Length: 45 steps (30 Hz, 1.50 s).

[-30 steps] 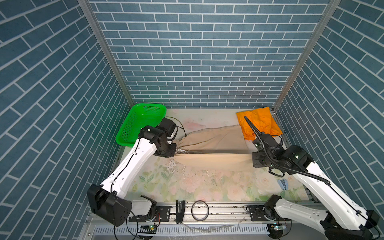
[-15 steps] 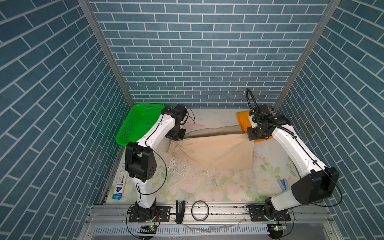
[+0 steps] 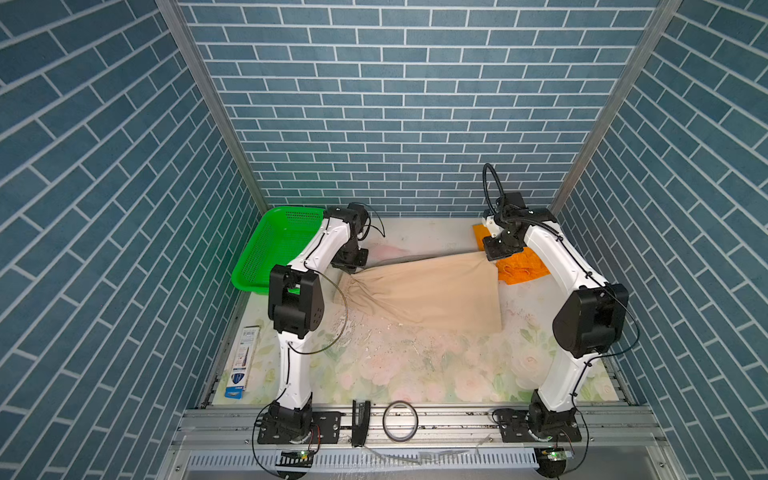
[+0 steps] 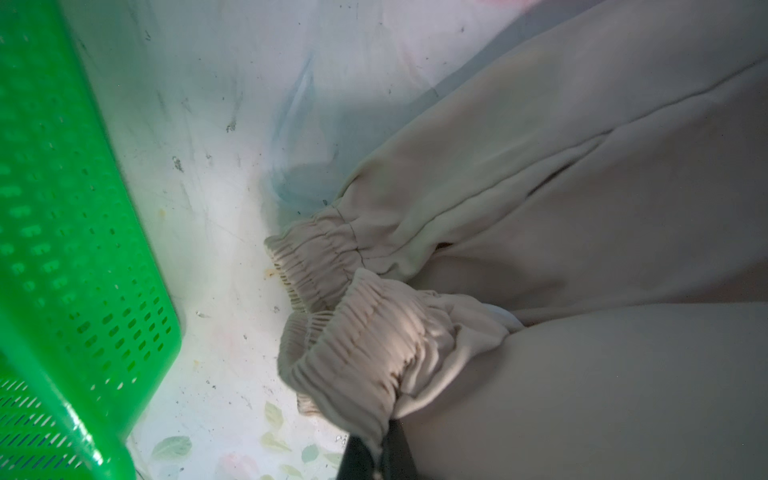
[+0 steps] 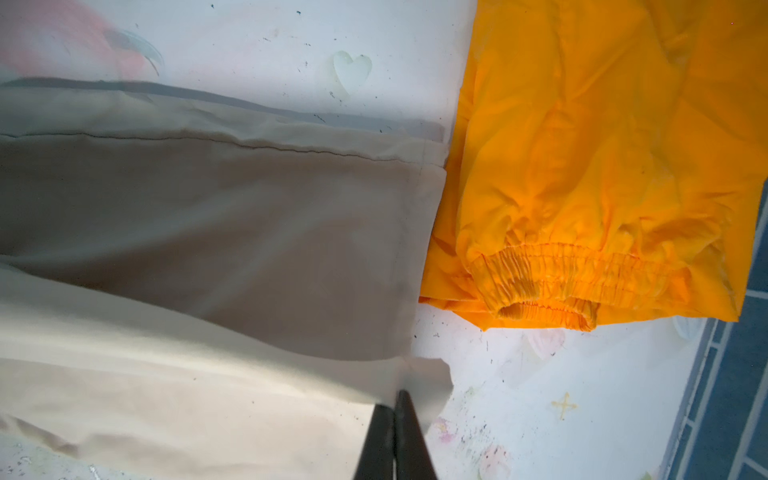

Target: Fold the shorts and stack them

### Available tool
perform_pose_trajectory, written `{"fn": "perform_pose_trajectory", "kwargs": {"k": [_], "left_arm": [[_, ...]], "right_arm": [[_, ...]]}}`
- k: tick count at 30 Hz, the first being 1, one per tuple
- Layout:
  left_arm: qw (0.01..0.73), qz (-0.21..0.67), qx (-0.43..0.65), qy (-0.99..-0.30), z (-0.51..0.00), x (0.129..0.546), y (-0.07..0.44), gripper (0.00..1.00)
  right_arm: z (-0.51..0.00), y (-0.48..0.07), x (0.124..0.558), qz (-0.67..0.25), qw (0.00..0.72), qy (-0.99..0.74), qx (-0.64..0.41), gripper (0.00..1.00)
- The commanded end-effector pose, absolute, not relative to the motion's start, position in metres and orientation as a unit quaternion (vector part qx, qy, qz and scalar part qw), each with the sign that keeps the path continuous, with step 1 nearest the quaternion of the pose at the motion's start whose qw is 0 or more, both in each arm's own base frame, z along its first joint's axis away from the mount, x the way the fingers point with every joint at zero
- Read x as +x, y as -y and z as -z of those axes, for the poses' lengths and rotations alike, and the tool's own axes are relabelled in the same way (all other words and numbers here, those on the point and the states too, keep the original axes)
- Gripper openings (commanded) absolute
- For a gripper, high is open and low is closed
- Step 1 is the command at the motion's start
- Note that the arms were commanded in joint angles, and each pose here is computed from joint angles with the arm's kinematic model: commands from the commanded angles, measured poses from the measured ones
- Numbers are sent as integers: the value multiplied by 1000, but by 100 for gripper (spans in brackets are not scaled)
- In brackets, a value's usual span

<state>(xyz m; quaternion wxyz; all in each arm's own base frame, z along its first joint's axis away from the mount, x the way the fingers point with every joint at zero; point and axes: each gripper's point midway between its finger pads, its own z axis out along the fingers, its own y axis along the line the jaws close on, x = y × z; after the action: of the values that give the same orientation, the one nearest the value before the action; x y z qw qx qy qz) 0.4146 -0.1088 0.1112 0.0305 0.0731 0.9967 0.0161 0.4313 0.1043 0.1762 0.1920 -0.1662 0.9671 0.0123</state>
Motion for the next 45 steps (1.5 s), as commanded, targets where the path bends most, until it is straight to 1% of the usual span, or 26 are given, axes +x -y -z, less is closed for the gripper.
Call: {"fn": "perform_pose_trajectory", "kwargs": {"k": [1,5,10,12,18,23,26,29,33,34,37,41,43,45], "left_arm": [[-6,-85,56,-995,-109,410,64,0],[-8,-94,40,-995,-101,419,56,0],[-4,-88,30,-996,-91,428,59,0],[2,-86,27,-996,-89,433,60,3],[5,-80,18,-997,-82,445,59,7],[9,-75,8,-997,-79,453,54,7],[8,-74,7,-997,-75,454,53,0],[10,-61,7,-998,-75,451,57,0],[42,42,15,-998,-83,439,94,0],[48,56,17,-997,-84,433,101,0],[48,62,15,-997,-82,413,105,0],[24,28,19,-999,-69,394,101,0],[34,32,30,-998,-67,392,111,0],[54,59,39,-996,-69,393,127,0]], "right_arm": [[-172,-68,447,52,191,-967,-158,0],[-163,-66,457,54,195,-966,-157,0],[-156,-64,470,53,205,-965,-153,0],[-154,-67,474,46,210,-965,-153,0],[-145,-71,487,38,213,-964,-156,0],[-137,-74,497,36,209,-964,-158,0],[-135,-73,500,39,209,-965,-157,0],[-137,-73,498,39,208,-965,-157,0],[-148,-70,481,37,210,-966,-148,0],[-151,-69,476,36,211,-966,-144,0],[-154,-69,460,25,216,-967,-132,0],[-150,-66,449,28,217,-968,-123,0],[-147,-65,447,28,214,-969,-122,0],[-145,-66,448,26,214,-969,-122,0]]}}
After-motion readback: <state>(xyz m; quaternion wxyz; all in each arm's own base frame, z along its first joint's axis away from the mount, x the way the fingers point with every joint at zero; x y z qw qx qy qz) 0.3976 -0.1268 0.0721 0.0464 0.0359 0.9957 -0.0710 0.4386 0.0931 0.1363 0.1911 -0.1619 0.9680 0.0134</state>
